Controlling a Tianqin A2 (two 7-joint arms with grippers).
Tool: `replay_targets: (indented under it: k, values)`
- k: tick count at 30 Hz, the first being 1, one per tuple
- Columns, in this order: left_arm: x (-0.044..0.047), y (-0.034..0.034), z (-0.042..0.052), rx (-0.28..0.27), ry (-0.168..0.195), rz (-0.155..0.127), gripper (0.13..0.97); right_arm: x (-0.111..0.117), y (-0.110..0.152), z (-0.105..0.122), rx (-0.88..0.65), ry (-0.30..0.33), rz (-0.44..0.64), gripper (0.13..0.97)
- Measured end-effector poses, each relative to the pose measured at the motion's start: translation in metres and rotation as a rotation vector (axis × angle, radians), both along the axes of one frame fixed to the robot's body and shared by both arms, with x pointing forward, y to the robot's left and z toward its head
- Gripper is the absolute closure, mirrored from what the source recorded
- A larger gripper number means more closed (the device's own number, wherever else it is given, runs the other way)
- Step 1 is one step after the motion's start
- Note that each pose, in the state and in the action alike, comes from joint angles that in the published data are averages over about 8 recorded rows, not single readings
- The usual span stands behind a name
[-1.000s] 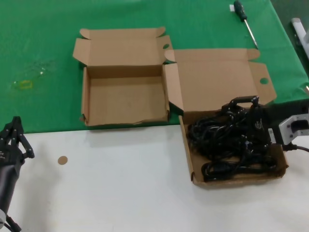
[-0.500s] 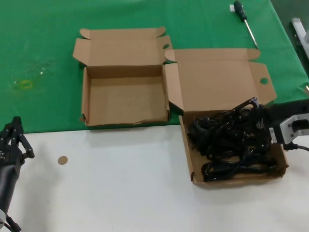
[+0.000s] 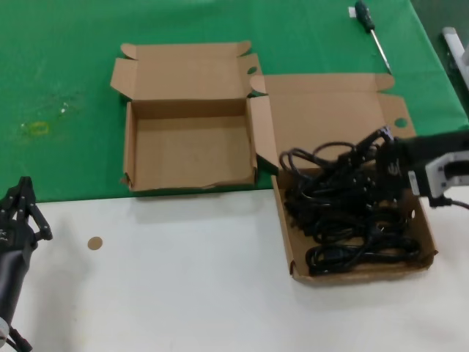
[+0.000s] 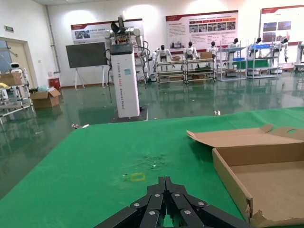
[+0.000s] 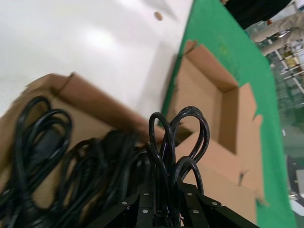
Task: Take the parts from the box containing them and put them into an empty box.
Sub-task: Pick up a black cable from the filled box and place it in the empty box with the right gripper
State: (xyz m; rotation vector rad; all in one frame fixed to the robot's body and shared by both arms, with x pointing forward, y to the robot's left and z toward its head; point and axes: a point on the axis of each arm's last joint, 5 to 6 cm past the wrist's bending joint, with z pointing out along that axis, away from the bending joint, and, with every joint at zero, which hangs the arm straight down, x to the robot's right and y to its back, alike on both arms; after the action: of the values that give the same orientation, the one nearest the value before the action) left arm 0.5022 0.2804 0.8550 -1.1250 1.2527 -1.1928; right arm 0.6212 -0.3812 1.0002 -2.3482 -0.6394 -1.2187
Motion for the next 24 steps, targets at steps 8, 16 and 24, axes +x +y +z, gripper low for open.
replay_targets:
  k: [8,16,24]
  values:
    - [0.0,0.0,0.0,0.0,0.0,0.0,0.945,0.011,0.032,0.022,0.05,-0.053,0.025,0.879]
    - [0.0,0.0,0.0,0.0,0.0,0.0,0.945,0.031,0.09,0.03,0.098,-0.091,0.085,0.882]
    - [0.0,0.0,0.0,0.0,0.0,0.0,0.945,0.055,0.155,0.026,0.148,-0.091,0.118,0.883]
